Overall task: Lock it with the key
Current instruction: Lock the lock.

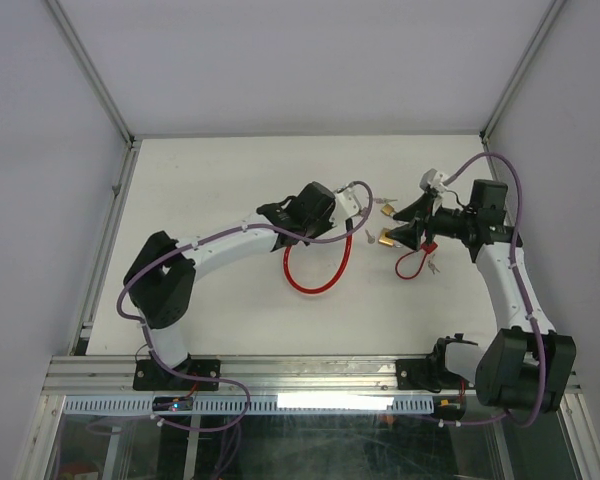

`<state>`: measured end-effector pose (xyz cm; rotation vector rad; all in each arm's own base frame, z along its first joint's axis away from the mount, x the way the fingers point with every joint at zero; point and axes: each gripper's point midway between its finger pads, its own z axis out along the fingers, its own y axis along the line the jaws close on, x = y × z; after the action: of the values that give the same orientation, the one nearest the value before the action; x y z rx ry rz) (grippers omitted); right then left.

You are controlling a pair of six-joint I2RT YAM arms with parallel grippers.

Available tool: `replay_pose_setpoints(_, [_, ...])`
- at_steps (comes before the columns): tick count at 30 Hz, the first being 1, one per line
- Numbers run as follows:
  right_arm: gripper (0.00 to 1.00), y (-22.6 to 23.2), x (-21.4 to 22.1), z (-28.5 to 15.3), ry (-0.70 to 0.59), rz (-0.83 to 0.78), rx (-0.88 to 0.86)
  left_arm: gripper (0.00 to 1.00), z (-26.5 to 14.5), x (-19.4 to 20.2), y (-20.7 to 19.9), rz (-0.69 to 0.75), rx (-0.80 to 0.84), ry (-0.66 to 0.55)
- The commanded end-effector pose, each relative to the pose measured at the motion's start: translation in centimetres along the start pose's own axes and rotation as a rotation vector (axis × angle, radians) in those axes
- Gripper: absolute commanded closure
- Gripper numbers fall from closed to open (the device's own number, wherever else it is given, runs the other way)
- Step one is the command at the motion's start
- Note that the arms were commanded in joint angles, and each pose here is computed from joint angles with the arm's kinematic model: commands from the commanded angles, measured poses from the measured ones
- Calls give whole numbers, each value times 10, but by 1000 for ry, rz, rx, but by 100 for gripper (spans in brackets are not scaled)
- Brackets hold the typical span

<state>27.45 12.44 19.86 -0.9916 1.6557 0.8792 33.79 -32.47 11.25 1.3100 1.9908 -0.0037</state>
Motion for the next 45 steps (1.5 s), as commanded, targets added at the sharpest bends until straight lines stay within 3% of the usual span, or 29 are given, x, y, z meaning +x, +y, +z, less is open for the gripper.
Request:
replay_pose_setpoints(1, [41,-9,-48,-9,-55,-21,36,100,-47,-63,61,-104,-242,-245])
replay_pose_setpoints(9, [40,-6,-81,-5,-131,180,-63,100,-74,-82,94,-146,-424,-378])
replay_pose_setpoints(11, [40,-9,-87,-2,-146,156,-69,100,-77,-82,96,-145,-452,-396])
replay_pose_setpoints(12, [40,-8,-91,-1,-151,232,-72,100,-79,-84,97,-144,-463,-407])
replay_pose_setpoints(18, [41,-15,-131,10,-191,314,-82,100,-78,-87,95,-130,-480,-420])
replay_pose_setpoints(26, [44,-17,-150,41,-169,413,-55,100,-77,-88,91,-123,-475,-418])
replay_pose_setpoints(40, [53,-5,-131,62,-63,425,-9,100,-76,-84,91,-121,-480,-410])
replay_pose_setpoints(45, [65,-8,-130,62,-53,373,35,100,-76,-85,91,-121,-478,-411])
